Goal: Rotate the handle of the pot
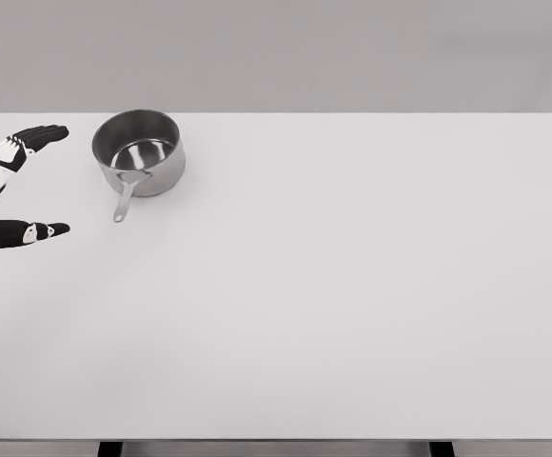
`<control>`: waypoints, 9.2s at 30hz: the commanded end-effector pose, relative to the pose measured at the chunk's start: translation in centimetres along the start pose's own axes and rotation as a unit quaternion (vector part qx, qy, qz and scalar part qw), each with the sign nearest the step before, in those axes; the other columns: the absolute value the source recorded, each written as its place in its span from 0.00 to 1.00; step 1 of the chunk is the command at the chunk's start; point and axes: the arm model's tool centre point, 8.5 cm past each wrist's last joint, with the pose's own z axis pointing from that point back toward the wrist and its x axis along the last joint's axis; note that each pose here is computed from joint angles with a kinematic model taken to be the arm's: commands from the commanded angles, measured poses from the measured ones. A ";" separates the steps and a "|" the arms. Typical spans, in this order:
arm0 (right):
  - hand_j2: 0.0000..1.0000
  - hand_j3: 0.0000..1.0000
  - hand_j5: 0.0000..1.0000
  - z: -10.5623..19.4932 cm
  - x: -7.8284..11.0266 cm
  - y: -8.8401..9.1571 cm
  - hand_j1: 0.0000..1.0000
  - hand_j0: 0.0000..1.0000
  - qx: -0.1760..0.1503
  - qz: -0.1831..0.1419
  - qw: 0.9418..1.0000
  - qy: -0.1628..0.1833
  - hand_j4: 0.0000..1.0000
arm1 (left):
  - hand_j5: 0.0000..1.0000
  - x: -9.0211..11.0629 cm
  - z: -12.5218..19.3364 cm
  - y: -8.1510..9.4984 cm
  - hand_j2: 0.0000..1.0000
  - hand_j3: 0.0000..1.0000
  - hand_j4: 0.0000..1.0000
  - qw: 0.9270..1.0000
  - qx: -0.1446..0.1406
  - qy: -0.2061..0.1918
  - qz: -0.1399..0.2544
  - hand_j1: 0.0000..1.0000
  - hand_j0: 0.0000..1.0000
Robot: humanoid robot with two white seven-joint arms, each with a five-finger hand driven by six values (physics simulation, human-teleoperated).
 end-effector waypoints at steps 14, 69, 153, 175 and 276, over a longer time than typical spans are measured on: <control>1.00 1.00 1.00 0.0 0.0 0.0 1.00 1.00 0.000 0.000 1.000 0.000 1.00 | 1.00 1.9 -1.0 3.5 1.00 1.00 1.00 0.993 -0.082 -0.028 -0.077 1.00 1.00; 1.00 1.00 1.00 0.0 0.0 0.0 1.00 1.00 0.000 0.000 1.000 0.000 1.00 | 1.00 4.2 -9.2 -5.1 1.00 1.00 1.00 0.835 -0.342 0.106 0.418 1.00 1.00; 1.00 1.00 1.00 0.0 0.0 0.0 1.00 1.00 0.000 0.000 1.000 0.000 1.00 | 1.00 -2.9 -5.5 -4.3 1.00 1.00 1.00 0.825 -0.320 0.258 0.388 1.00 1.00; 1.00 1.00 1.00 0.0 0.0 0.0 1.00 1.00 0.000 0.000 1.000 0.000 1.00 | 1.00 -4.8 -4.2 -2.4 1.00 1.00 1.00 0.834 -0.303 0.294 0.356 1.00 1.00; 1.00 1.00 1.00 0.0 0.0 0.0 1.00 1.00 0.000 0.000 1.000 0.000 1.00 | 1.00 -1.9 -2.9 1.1 1.00 1.00 1.00 0.820 -0.330 0.344 0.317 1.00 1.00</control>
